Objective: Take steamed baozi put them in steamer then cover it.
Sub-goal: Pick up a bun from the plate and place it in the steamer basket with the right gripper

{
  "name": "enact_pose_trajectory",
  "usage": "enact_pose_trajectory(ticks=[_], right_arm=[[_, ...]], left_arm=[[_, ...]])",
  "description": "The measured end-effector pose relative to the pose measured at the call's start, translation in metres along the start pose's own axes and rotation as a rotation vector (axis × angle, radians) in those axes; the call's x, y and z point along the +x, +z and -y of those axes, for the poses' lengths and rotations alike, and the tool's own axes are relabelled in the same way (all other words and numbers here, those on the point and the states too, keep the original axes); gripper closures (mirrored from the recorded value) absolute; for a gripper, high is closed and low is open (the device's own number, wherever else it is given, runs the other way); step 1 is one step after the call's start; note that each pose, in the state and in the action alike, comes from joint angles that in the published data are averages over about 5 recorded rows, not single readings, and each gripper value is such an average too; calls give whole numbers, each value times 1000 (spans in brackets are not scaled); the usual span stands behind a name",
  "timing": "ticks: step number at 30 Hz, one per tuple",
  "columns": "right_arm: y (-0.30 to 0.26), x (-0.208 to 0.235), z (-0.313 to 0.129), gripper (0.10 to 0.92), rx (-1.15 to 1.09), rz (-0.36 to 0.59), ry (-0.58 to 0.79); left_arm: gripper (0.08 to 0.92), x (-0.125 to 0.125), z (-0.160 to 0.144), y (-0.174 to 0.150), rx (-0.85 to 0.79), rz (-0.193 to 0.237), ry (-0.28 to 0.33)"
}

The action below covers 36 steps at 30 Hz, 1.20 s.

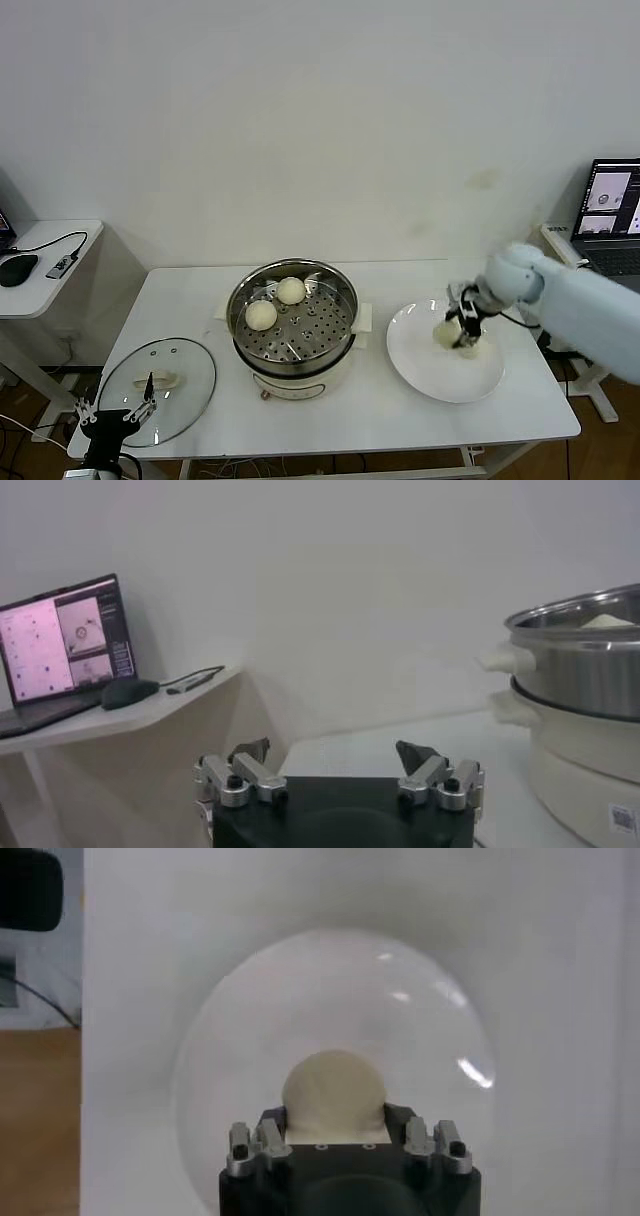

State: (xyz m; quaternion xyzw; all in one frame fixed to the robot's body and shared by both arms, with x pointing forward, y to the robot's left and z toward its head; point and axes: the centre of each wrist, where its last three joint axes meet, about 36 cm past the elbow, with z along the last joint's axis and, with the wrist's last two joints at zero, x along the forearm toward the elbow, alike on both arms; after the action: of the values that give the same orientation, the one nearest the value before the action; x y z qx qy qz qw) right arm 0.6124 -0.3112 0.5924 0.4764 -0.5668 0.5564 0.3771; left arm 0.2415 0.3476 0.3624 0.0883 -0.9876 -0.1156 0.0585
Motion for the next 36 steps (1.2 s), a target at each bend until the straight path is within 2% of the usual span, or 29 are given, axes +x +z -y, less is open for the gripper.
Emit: enact_pose_trajectory(ticks=[7, 13, 24, 36], right_arm=[[-46, 53, 36, 420, 81, 59, 82], [-105, 72, 52, 420, 190, 121, 99], [-210, 50, 53, 405, 453, 227, 16], [-290, 12, 40, 403, 786, 216, -26]], left_arm=[[177, -2, -1, -2, -3, 8, 4], [177, -3, -2, -3, -2, 13, -1], [177, -5, -8, -10, -3, 28, -17], [177, -4, -9, -9, -1, 32, -28]])
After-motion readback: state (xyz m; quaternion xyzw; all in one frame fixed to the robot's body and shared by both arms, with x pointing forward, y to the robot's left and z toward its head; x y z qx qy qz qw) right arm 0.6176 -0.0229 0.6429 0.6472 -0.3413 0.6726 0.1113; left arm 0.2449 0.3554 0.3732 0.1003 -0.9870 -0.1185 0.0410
